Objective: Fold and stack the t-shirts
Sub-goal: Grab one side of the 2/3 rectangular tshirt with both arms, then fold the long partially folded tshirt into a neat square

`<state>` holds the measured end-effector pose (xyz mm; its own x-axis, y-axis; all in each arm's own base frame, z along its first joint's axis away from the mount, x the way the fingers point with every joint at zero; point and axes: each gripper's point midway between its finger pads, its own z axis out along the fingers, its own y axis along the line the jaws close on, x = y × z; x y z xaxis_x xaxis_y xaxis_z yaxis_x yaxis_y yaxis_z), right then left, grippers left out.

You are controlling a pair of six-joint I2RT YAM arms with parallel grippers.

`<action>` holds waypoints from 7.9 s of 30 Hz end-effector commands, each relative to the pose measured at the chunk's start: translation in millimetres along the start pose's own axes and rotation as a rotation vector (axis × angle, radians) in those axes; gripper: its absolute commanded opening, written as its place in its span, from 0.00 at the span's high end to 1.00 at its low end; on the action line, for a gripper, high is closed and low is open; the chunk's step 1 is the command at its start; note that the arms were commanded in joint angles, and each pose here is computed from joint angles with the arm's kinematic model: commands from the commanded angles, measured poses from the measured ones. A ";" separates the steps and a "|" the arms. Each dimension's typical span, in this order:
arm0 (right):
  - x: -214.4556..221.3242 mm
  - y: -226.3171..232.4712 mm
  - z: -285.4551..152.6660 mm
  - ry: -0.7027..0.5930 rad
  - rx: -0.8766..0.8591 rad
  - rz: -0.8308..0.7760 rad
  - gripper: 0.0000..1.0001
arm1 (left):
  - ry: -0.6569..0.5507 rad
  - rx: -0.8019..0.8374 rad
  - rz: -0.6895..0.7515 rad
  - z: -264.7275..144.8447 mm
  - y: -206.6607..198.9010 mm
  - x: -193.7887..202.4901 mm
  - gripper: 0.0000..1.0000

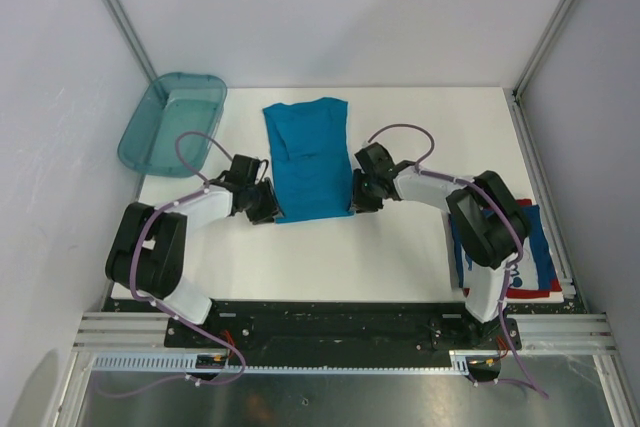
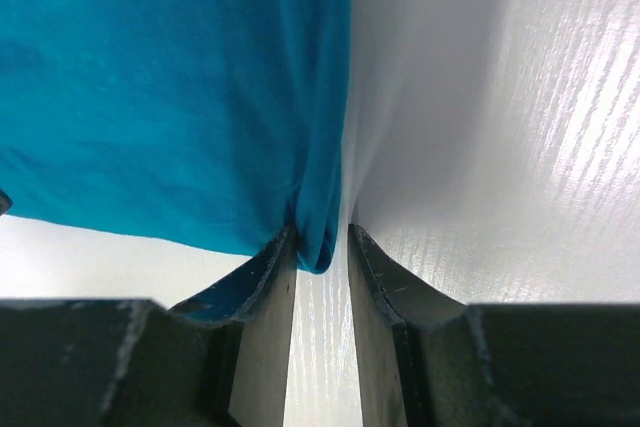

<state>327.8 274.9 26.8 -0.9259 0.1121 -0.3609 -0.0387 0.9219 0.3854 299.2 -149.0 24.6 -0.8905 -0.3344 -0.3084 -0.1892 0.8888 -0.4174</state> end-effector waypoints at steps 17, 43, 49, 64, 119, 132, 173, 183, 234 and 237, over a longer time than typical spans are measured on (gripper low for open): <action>17.8 0.7 15.7 0.036 0.021 0.003 0.79 | -0.050 -0.026 0.007 -1.5 -0.8 4.4 0.64; 78.6 18.3 -53.6 0.017 -0.030 0.045 1.00 | -0.026 0.087 -0.053 -48.6 6.0 79.2 1.00; 94.7 25.5 -91.0 -0.032 -0.020 0.038 1.00 | -0.053 0.163 -0.073 -75.9 -1.6 97.5 1.00; 23.1 40.8 -151.6 -0.223 -0.126 0.062 1.00 | -0.232 0.218 -0.032 -130.8 -54.9 29.0 1.00; -274.8 46.3 45.1 -0.389 -0.269 0.100 0.89 | -0.245 0.210 -0.028 55.0 -95.5 -253.0 1.00; -301.3 31.7 94.0 -0.469 -0.389 0.214 0.90 | -0.298 0.216 -0.088 111.0 -77.0 -295.3 0.65; -220.8 2.3 17.6 -0.272 -0.261 0.167 0.58 | -0.325 0.144 -0.109 2.2 -56.5 -228.8 0.40; -180.4 17.8 36.0 -0.200 -0.214 0.087 0.57 | -0.195 0.085 -0.112 34.6 -38.2 -170.5 0.47; -149.9 29.5 32.7 -0.260 -0.129 0.045 0.59 | -0.163 -0.032 -0.092 27.7 4.7 -142.6 0.53; -147.3 26.5 37.7 -0.248 -0.124 0.052 0.60 | -0.132 -0.030 -0.092 37.6 4.9 -135.9 0.53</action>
<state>467.9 297.0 57.9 -0.8196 0.2577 -0.5117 -0.0559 0.8529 0.5191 435.0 -104.1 40.7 -0.7838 -0.4787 -0.3956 -0.3097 0.8535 -0.4191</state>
